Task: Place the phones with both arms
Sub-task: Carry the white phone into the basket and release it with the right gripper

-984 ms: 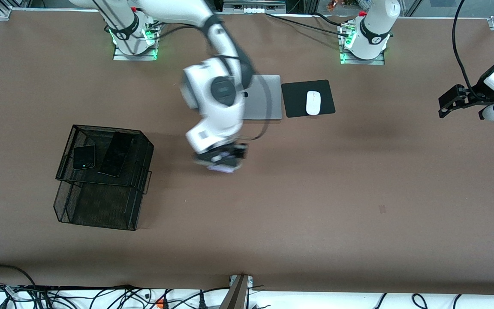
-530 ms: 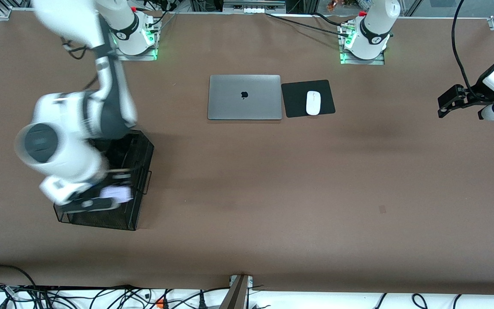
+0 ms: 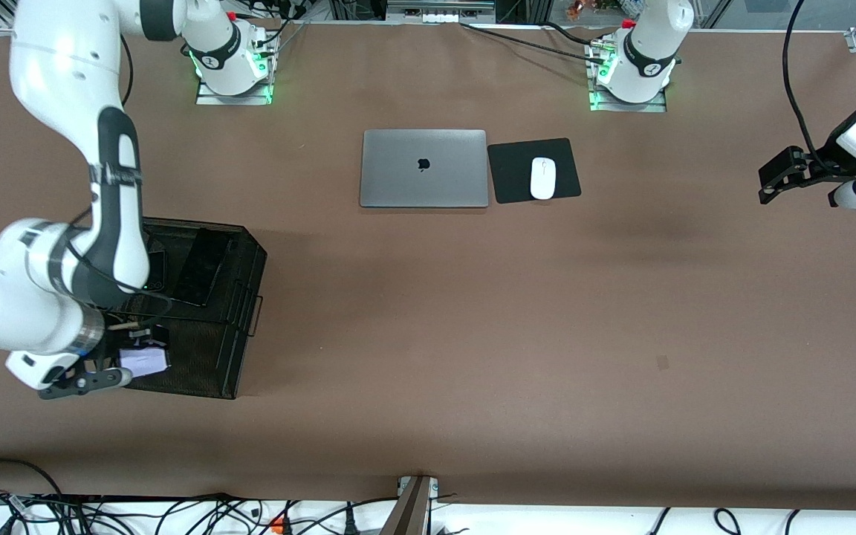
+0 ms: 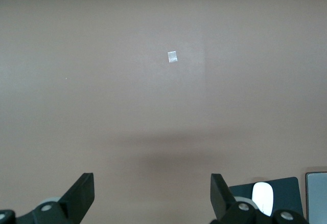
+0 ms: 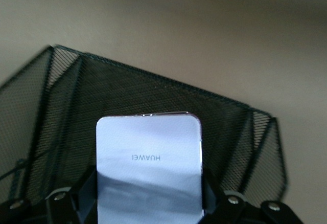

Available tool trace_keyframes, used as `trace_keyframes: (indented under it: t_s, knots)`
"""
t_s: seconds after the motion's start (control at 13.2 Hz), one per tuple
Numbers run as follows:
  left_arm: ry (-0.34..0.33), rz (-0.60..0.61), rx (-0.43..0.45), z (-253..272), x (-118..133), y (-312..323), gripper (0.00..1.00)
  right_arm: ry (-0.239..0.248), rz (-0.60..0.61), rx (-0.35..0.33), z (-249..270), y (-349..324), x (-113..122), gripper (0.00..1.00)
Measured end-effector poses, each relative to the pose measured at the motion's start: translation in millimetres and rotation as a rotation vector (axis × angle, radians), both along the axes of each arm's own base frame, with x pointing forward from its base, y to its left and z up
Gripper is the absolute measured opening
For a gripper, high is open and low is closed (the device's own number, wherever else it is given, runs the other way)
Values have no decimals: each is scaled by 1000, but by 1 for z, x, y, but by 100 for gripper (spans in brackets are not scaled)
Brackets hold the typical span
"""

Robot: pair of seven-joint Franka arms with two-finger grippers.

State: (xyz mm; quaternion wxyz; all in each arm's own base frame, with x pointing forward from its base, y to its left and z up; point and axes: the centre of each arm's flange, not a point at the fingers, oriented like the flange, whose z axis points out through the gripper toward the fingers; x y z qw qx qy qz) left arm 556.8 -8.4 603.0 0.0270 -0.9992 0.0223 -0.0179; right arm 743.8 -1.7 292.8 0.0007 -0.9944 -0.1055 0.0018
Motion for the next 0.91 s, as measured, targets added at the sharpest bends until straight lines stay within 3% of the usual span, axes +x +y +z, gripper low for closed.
trace_keyframes:
  t_s: [0.3,0.45,0.53,0.68,0.91]
  knots:
    - [0,-1,0,0,0,-1,100,11,-31,46,-38,7,1,85]
    - [0,-2,0,0,0,-1,100,8,-50,66,-42,4,1,99]
    - [0,-2,0,0,0,-1,100,0,-53,65,-38,2,2,100]
    - [-1,-3,0,1,0,-1,100,-12,-54,70,-13,-2,4,100]
    - [2,-9,0,2,-1,-5,100,22,-63,82,52,-16,-6,100]
